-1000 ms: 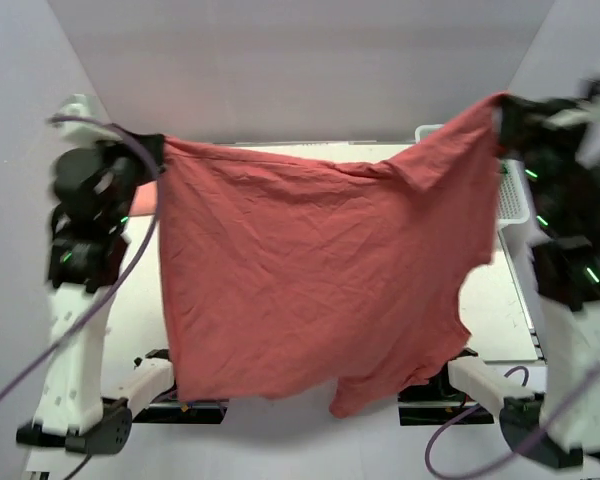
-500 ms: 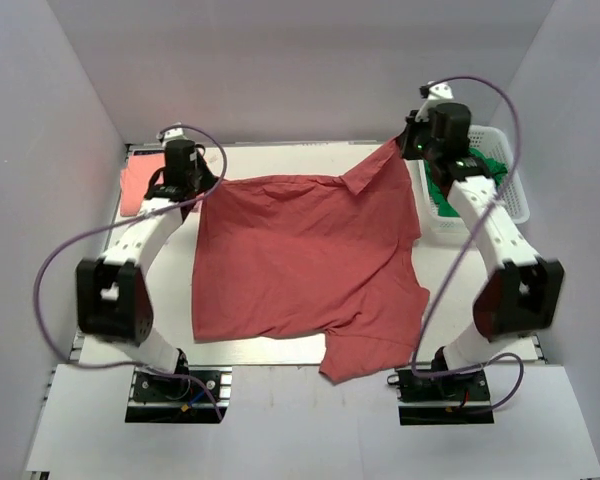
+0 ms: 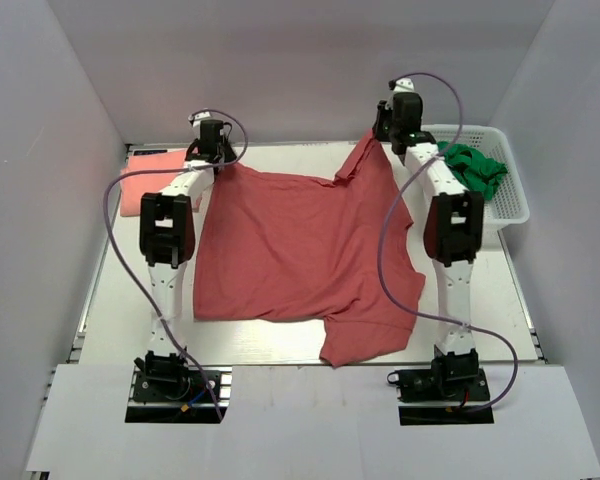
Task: Fold and stack the t-shirts
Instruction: Flatten out the tshirt
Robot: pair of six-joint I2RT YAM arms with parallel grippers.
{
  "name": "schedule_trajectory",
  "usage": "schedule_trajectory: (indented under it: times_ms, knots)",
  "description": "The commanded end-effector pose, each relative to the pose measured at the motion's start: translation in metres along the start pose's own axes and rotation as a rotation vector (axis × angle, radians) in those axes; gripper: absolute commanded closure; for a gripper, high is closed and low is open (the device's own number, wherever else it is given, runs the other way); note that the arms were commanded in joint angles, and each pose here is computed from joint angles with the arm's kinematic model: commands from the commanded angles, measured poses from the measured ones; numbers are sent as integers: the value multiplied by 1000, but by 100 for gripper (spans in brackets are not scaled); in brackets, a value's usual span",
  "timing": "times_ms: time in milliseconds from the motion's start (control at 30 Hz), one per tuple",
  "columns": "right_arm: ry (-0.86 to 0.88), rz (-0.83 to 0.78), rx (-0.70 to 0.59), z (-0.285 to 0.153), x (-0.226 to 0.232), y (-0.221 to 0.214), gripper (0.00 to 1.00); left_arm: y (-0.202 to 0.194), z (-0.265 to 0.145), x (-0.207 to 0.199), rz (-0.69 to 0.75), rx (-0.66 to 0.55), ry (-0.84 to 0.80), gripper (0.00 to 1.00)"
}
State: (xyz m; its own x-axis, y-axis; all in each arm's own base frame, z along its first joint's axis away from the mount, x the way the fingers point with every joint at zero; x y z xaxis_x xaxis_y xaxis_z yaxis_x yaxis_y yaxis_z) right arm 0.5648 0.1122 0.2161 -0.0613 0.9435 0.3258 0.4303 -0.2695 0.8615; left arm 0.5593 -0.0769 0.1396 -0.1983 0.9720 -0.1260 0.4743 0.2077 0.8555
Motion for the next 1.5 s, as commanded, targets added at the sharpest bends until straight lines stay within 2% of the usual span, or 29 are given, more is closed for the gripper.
schedule_trajectory:
  times_ms: [0,33,67,133,267,300,367,400,500,533,567,600,633,667,700,733,767,867,900,967,1000,1167,1300,1467]
  knots:
    - [9,23,-194,27,3,34,64,53,-2,-7,-18,-94,29,1]
    - [7,22,-173,36,1,24,46,44,9,-9,0,-61,15,0]
    - [25,12,-163,37,2,24,10,58,3,-14,-5,-79,-33,0]
    - [35,-7,-144,28,7,18,10,61,-3,-19,-6,-80,-94,0]
    - [128,-71,-148,-30,31,50,10,78,-38,-19,-14,-127,-153,0]
    - [150,-78,-140,-48,41,59,10,94,-56,-20,-20,-162,-162,0]
    - [192,-76,-91,-71,51,58,10,94,-69,-23,-5,-154,-169,0]
    - [218,-59,-20,-76,56,43,10,94,-76,-27,15,-147,-178,0]
    - [272,-2,77,-120,70,27,10,78,-89,-30,37,-53,-232,0]
    - [282,8,100,-127,72,20,10,64,-94,-26,48,25,-230,0]
    - [253,23,180,-137,64,-8,10,59,-103,-28,43,54,-231,0]
    - [248,56,180,-153,67,-8,10,52,-108,-25,37,87,-221,0]
    - [246,62,201,-160,67,-16,10,27,-111,-21,53,161,-196,0]
    - [206,84,264,-173,56,-42,10,19,-117,-16,45,189,-176,0]
    - [193,92,264,-184,54,-46,10,23,-136,-13,24,176,-179,0]
    - [166,119,281,-189,49,-54,10,-8,-143,-6,29,258,-159,0]
    - [124,154,326,-203,39,-77,10,-15,-150,-3,13,255,-158,0]
    - [65,212,372,-218,26,-103,10,-46,-181,12,-37,284,-170,0]
    - [47,219,408,-221,21,-118,10,-69,-187,19,-43,334,-175,0]
    - [31,256,452,-226,16,-134,10,-74,-198,23,-59,316,-190,0]
    - [25,263,486,-227,10,-150,10,-82,-199,23,-60,345,-210,0]
    - [14,318,594,-225,2,-178,10,-112,-201,31,-78,421,-200,0]
    - [-47,332,628,-225,-8,-192,10,-135,-202,52,-106,531,-78,0]
    - [-194,340,671,-232,-28,-212,10,-149,-221,75,-132,581,158,0]
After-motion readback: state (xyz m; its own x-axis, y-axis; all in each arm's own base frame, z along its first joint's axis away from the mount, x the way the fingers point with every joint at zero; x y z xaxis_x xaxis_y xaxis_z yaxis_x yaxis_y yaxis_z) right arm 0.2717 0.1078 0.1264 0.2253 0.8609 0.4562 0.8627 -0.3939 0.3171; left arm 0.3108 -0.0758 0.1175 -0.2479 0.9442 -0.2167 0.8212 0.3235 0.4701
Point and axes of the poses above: each gripper's point midway between its finger pads, its own z axis out along the fingers, its own x axis along the line the jaws close on, y = z × x, the point moved 10 cm from there along -z, back along the fingers, and after that the axes turned 12 degrees about z, right-handed, at the moved point
